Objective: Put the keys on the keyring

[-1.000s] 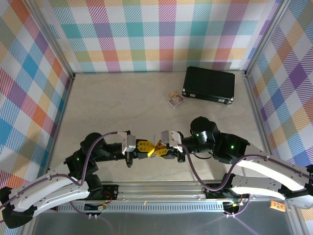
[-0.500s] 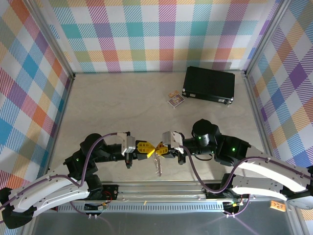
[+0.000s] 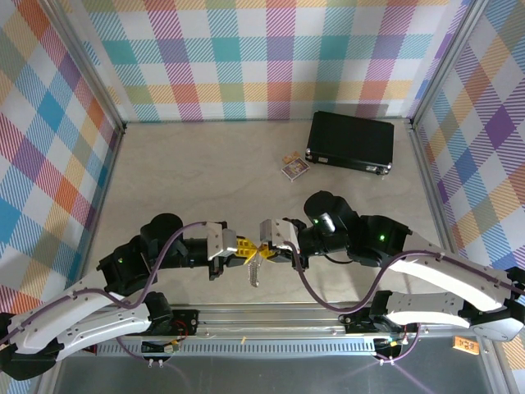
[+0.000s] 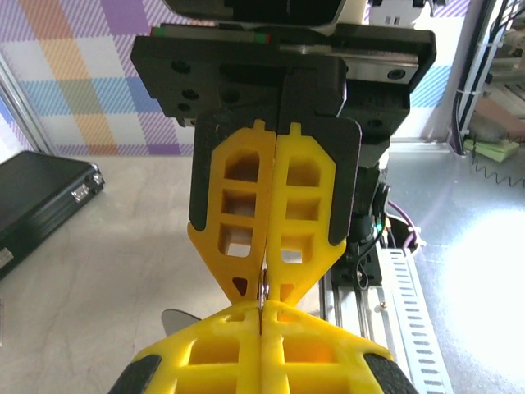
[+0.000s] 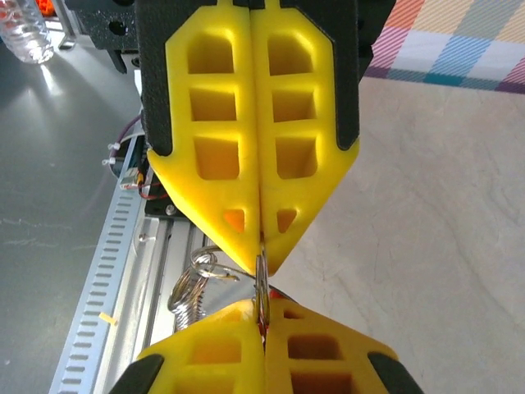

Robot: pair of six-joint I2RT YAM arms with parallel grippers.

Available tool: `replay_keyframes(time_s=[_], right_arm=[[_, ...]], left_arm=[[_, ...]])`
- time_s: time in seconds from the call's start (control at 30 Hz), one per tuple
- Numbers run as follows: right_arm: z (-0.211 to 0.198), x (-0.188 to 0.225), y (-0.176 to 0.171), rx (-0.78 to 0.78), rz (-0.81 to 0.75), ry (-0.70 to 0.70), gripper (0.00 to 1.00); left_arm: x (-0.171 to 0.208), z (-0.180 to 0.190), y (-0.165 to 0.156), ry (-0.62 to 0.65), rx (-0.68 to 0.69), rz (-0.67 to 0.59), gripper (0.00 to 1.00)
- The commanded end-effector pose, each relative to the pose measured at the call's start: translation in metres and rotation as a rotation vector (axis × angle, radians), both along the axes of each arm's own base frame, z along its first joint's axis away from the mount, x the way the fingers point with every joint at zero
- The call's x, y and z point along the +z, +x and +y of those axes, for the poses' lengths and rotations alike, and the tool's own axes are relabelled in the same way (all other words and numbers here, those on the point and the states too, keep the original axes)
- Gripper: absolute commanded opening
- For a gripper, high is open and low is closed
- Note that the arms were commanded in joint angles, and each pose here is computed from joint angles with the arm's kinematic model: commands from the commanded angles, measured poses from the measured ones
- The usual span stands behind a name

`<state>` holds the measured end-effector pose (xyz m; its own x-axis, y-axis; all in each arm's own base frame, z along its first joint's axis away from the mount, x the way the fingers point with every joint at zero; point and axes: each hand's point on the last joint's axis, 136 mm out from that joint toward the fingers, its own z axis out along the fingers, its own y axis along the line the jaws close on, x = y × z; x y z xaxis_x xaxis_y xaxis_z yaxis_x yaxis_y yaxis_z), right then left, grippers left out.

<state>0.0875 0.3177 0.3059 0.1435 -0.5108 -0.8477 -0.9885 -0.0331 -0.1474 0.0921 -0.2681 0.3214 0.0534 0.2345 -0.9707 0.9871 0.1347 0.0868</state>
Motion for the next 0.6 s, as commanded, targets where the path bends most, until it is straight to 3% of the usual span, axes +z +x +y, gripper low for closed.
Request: replay_keyframes(time_s=[0.0, 0.23, 0.3, 0.37, 0.5, 0.57], right_arm=[[-0.004, 0.011, -0.002, 0.013, -0.016, 0.001, 0.0], [-0.003, 0.008, -0.003, 0.012, -0.005, -0.011, 0.0], [-0.004, 0.008, -0.003, 0.011, -0.004, -0.013, 0.0], [-0.004, 0.008, -0.004, 0.013, -0.002, -0.009, 0.0], [-0.005, 0.011, -0.003, -0.001, 0.002, 0.015, 0.0], [-0.005, 0.014, -0.004, -0.003, 0.002, 0.047, 0.15]], left_arm=[[0.0, 0.001, -0.008, 0.035, -0.043, 0.005, 0.07], [0.001, -0.001, -0.007, 0.02, -0.048, -0.005, 0.09], [0.001, -0.003, -0.006, 0.007, -0.043, -0.009, 0.01], [0.002, -0.003, -0.003, -0.013, -0.031, -0.013, 0.0], [0.018, -0.002, 0.001, -0.121, 0.002, -0.04, 0.0], [0.025, -0.001, -0.002, -0.171, -0.005, -0.036, 0.0]])
